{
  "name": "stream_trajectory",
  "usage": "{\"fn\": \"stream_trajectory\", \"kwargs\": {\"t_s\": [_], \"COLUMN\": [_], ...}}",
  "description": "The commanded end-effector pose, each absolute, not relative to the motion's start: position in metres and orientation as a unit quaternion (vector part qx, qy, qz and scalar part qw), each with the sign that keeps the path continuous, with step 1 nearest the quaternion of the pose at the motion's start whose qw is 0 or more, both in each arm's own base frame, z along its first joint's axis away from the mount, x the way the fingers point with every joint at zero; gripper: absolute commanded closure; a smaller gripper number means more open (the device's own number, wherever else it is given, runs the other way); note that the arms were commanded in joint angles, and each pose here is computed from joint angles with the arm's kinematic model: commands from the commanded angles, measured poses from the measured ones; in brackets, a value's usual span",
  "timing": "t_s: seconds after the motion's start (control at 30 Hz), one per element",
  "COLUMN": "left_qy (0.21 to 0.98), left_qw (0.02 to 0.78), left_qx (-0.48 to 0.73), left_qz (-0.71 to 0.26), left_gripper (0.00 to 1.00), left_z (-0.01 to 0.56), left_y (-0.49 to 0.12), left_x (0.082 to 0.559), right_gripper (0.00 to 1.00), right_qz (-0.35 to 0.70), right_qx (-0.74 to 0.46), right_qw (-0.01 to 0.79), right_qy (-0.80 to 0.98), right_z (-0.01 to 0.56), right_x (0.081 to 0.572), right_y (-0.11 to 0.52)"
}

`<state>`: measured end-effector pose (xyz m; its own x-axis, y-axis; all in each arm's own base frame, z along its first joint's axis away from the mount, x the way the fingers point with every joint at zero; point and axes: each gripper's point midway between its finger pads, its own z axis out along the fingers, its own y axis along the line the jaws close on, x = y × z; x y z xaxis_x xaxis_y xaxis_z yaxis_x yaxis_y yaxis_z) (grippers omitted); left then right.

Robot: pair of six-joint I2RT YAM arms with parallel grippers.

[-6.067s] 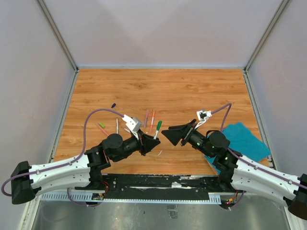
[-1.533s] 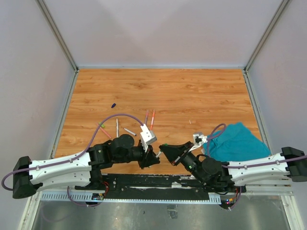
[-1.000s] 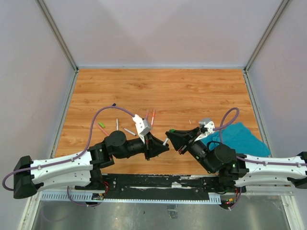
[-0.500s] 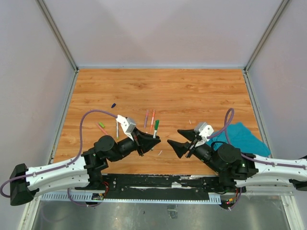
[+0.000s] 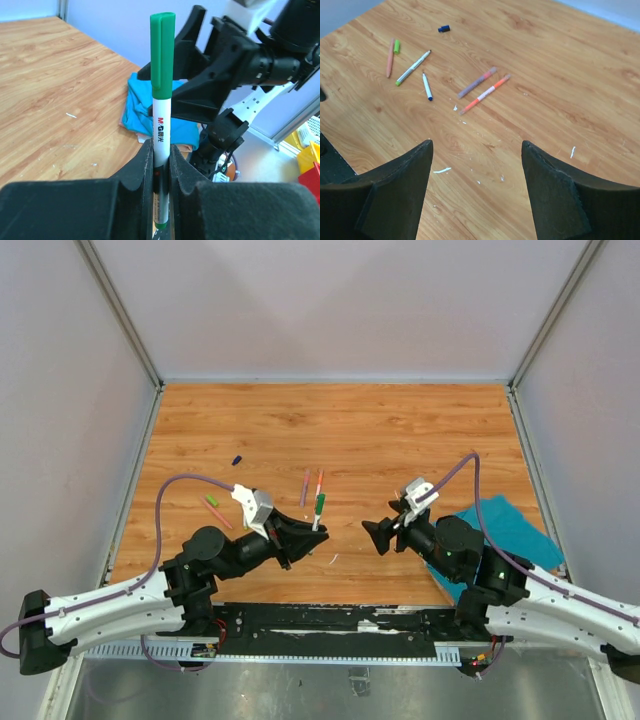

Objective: Insert the pens into the pen caps
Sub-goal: Place the pen at the center of the board.

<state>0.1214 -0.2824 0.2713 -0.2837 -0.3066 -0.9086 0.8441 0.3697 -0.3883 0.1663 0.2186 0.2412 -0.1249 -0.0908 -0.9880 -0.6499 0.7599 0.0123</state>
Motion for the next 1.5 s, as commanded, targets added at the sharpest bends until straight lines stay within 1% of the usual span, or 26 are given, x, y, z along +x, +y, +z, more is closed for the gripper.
{"fn": "stream_trajectory", "kwargs": {"t_s": [0.0, 0.2, 0.3, 0.43, 0.53, 0.63, 0.73, 0.9, 0.97, 1.07, 1.2, 1.47], "left_qy": [0.598, 0.592, 0.596, 0.602, 0.637, 0.693, 0.749, 0.835, 0.859, 0.881, 0.898, 0.916], "left_qw": [0.563, 0.559, 0.555, 0.550, 0.546, 0.543, 0.524, 0.489, 0.466, 0.436, 0.408, 0.381], "left_qx": [0.239, 0.251, 0.257, 0.259, 0.220, 0.163, 0.135, 0.073, 0.063, 0.058, 0.053, 0.040], "left_qz": [-0.518, -0.524, -0.520, -0.518, -0.497, -0.446, -0.383, -0.240, -0.203, -0.173, -0.157, -0.115], "left_gripper": [0.99, 1.00, 1.00, 0.99, 0.99, 0.99, 0.99, 1.00, 1.00, 1.00, 0.99, 0.99], "left_z": [0.273, 0.273, 0.271, 0.268, 0.259, 0.243, 0.220, 0.180, 0.164, 0.141, 0.119, 0.075], "left_y": [-0.285, -0.290, -0.295, -0.300, -0.302, -0.301, -0.304, -0.301, -0.304, -0.312, -0.321, -0.325], "left_x": [0.118, 0.115, 0.116, 0.119, 0.135, 0.162, 0.181, 0.219, 0.232, 0.248, 0.265, 0.293], "right_gripper": [0.29, 0.29, 0.27, 0.21, 0.15, 0.12, 0.09, 0.06, 0.06, 0.05, 0.05, 0.05], "right_qz": [0.288, 0.346, 0.348, 0.328, 0.309, 0.291, 0.279, 0.259, 0.252, 0.244, 0.240, 0.247], "right_qx": [-0.240, -0.133, -0.089, -0.065, -0.053, -0.043, -0.050, -0.064, -0.062, -0.060, -0.056, -0.058], "right_qw": [0.560, 0.517, 0.515, 0.526, 0.536, 0.544, 0.548, 0.539, 0.535, 0.525, 0.515, 0.509], "right_qy": [0.739, 0.771, 0.778, 0.782, 0.784, 0.786, 0.787, 0.799, 0.804, 0.813, 0.821, 0.822], "right_z": [0.237, 0.213, 0.203, 0.196, 0.195, 0.194, 0.195, 0.192, 0.192, 0.190, 0.186, 0.182], "right_x": [0.170, 0.193, 0.200, 0.199, 0.197, 0.195, 0.193, 0.192, 0.193, 0.193, 0.191, 0.186], "right_y": [0.225, 0.205, 0.187, 0.170, 0.157, 0.146, 0.141, 0.138, 0.136, 0.135, 0.133, 0.133]}}
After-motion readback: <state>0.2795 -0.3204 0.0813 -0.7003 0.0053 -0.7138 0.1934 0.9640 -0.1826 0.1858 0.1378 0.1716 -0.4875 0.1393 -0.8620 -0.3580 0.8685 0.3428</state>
